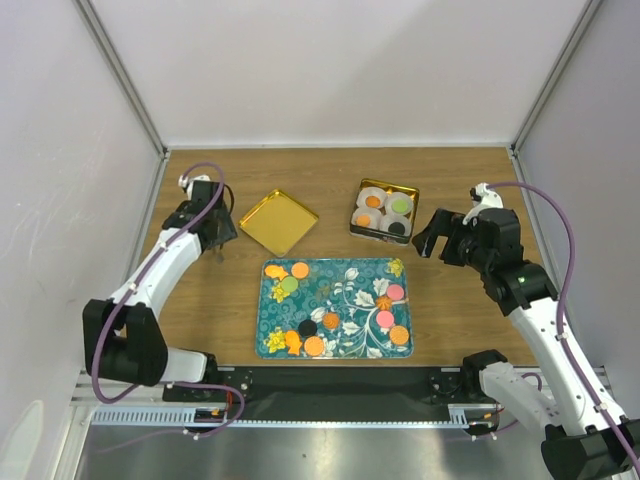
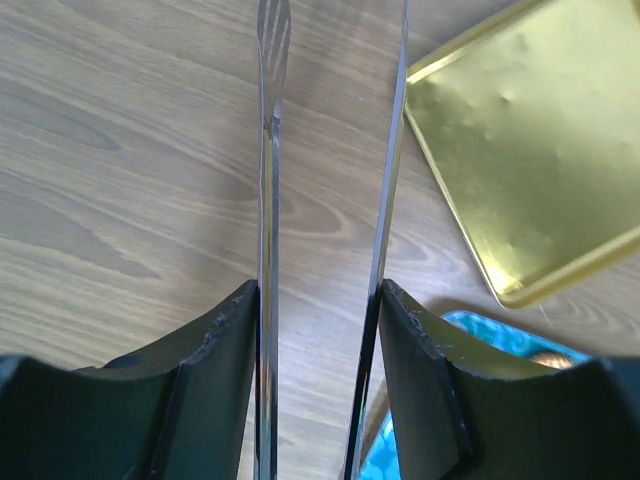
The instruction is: Pack the cookies
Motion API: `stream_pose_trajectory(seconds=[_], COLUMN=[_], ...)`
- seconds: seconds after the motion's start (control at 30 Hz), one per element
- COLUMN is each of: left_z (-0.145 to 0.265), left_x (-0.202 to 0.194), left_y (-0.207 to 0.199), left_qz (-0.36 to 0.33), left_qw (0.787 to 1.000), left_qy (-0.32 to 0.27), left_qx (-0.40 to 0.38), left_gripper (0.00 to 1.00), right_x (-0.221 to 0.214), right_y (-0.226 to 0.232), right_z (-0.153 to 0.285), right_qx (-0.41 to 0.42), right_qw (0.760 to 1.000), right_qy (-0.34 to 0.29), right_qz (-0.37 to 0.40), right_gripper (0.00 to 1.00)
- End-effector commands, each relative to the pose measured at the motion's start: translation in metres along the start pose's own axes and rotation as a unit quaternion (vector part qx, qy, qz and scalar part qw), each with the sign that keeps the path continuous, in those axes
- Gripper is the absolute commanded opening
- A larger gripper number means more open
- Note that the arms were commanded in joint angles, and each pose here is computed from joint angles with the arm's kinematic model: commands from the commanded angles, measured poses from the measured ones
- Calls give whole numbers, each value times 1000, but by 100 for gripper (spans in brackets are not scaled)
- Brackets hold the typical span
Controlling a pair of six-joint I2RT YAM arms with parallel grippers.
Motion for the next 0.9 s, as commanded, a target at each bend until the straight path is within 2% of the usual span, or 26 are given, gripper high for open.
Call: stream_pose_trajectory(seconds=[0.0, 0.23, 0.5, 0.67, 0.8, 0.87], left_z=[-15, -63, -95, -98, -95, -92], left_x=[12, -2, -18, -20, -19, -17], left_y=[13, 37, 53, 55, 57, 57], left_qz=[30, 15, 41, 47, 50, 51], left_qw=[999, 991, 982, 981, 981, 981], left_qy=[-21, 36, 100, 111, 108, 105], left_qx=[36, 128, 156, 155, 155, 157], left_gripper=[54, 55, 60, 69, 84, 87], right_x=[6, 0, -4, -3, -2, -2], right_y=[2, 1, -3, -2, -2, -2], right_z=[0, 5, 6, 5, 3, 2], right_qx=[15, 12, 4, 6, 8, 9], right_qw=[1000, 1000, 1000, 1000, 1000, 1000], right_qy=[-22, -20, -14, -14, -13, -13], right_qz=[-4, 1, 8, 7, 6, 4], right_gripper=[100, 100, 100, 100, 100, 100])
Point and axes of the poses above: each gripper's point midway between its finger pads, its own z axis back along the fingers, its own y axis along the line the jaws close on, x = y × z, the point moved 10 cm from there along z, back along the fingers, and after that the axes turned 15 degrees about z, right-handed, at the moved point
